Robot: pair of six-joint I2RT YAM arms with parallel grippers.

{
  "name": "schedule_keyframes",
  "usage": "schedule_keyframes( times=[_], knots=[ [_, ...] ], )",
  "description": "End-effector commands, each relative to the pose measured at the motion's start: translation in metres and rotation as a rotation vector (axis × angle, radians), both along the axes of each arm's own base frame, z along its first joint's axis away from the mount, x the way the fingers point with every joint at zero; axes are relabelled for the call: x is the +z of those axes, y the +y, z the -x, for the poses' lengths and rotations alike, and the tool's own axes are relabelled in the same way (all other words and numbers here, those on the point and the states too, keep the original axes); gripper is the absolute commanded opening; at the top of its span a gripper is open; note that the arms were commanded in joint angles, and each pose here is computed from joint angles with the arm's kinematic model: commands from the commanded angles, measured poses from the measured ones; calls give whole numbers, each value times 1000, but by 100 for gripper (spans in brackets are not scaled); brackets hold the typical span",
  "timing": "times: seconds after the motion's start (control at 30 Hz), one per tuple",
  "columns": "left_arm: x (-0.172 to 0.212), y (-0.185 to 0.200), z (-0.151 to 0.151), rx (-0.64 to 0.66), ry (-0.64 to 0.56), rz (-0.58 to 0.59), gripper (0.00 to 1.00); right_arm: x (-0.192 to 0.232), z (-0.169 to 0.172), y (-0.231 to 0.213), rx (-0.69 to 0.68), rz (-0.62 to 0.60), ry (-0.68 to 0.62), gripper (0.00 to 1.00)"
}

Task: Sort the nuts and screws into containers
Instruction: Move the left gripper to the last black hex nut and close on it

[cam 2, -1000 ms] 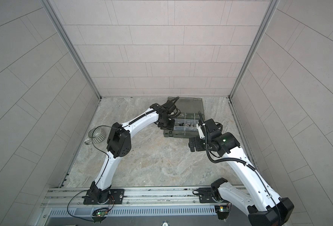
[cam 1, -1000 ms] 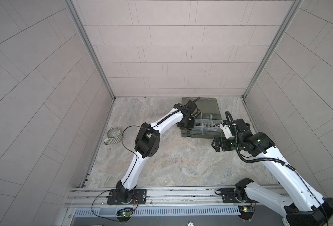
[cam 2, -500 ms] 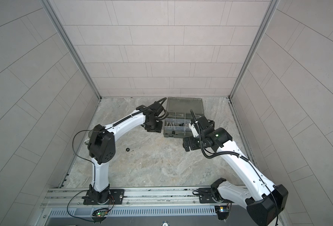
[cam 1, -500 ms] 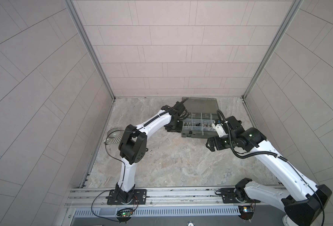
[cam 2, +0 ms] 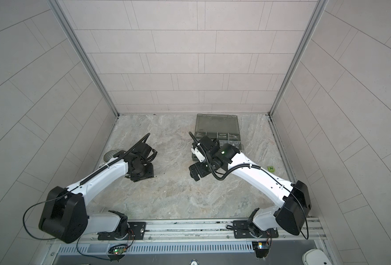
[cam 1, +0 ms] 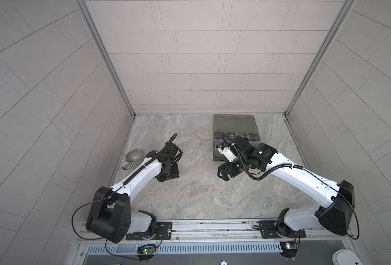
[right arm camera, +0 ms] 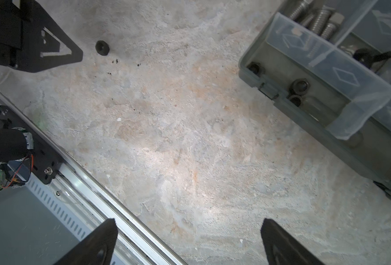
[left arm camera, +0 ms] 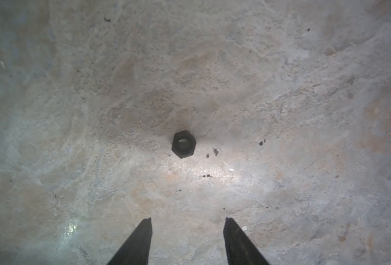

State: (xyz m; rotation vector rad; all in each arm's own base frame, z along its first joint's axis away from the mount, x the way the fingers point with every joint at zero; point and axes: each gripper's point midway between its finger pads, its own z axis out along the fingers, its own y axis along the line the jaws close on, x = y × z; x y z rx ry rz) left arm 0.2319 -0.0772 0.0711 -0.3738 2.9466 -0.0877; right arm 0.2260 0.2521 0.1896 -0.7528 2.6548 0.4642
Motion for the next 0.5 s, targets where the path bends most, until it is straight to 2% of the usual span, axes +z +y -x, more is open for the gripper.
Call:
schedule_keyframes(
  times=[0.0, 0.47],
  knots=[
    [-3, 6, -5, 47, -35, 2, 57, 7, -1, 14, 42, -2, -14, 99],
    [-35, 6, -31, 21, 27, 9, 55, 8, -12, 17, 46, 45, -48, 99]
  ],
)
